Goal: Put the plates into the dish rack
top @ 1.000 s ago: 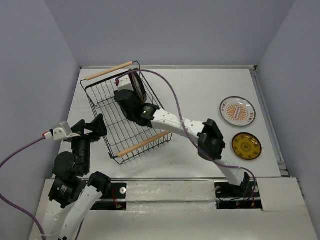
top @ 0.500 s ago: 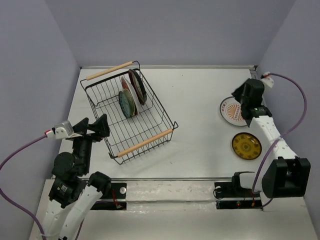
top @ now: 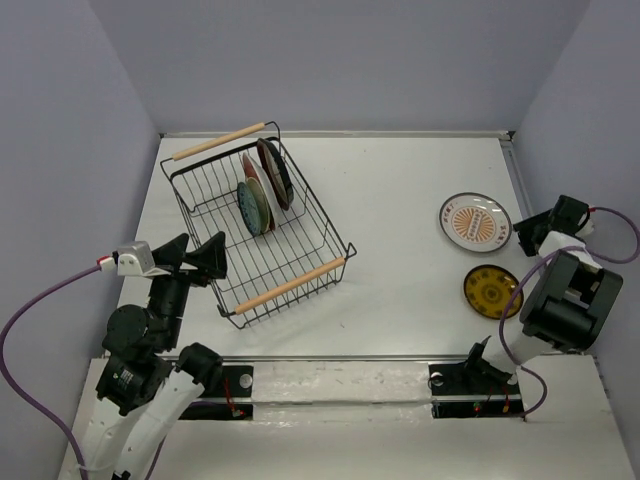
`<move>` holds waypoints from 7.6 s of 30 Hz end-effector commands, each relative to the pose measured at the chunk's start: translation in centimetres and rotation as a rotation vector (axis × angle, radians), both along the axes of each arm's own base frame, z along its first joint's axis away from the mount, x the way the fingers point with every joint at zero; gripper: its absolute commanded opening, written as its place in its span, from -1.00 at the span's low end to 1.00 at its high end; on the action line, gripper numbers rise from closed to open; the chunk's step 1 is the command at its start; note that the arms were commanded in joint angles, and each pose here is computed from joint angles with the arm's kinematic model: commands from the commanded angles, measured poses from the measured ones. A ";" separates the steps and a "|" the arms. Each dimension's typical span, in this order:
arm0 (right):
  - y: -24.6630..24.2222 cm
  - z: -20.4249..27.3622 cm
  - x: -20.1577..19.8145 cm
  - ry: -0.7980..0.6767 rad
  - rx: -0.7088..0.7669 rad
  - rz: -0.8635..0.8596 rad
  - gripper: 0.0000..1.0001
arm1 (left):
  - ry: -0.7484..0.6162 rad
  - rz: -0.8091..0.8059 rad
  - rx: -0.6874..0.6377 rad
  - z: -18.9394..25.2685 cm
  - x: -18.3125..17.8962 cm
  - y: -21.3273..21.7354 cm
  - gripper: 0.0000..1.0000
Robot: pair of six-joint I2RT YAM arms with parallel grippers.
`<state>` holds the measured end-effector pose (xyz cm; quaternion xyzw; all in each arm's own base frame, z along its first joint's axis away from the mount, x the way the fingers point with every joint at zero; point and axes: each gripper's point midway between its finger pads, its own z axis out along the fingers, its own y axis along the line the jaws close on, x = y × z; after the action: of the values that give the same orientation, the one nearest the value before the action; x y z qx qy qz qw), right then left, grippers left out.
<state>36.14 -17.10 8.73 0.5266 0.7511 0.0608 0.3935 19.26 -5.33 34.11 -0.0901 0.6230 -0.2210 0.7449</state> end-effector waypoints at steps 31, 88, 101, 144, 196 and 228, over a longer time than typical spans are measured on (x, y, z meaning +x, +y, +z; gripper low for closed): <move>14.0 16.6 5.6 -0.623 0.066 0.387 -0.86 | 0.026 -0.176 0.027 -0.2 1.9 -4.5 0.98; 55.6 28.8 -6.9 -0.721 0.035 1.408 -0.86 | 0.133 0.258 0.078 1.6 1.9 4.0 0.98; 65.4 25.5 1.4 -0.564 -0.512 0.983 -0.86 | 0.066 0.193 -0.001 -1.1 0.7 3.4 0.98; 71.6 10.0 6.3 -0.500 -0.796 0.938 -0.86 | -0.007 0.128 -0.006 0.1 0.0 2.6 0.98; 4.1 1.0 -14.5 0.066 -0.172 -0.237 0.31 | -0.113 0.019 -0.044 1.5 -2.5 1.8 0.98; 7.6 -6.1 -12.2 0.005 0.360 -0.013 -0.15 | -0.085 0.002 -0.035 1.2 -2.2 1.3 0.98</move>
<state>22.50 -12.31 2.90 0.6247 0.7201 0.0993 0.2853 16.71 -4.04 34.53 -0.0913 0.5947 -0.2379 0.7625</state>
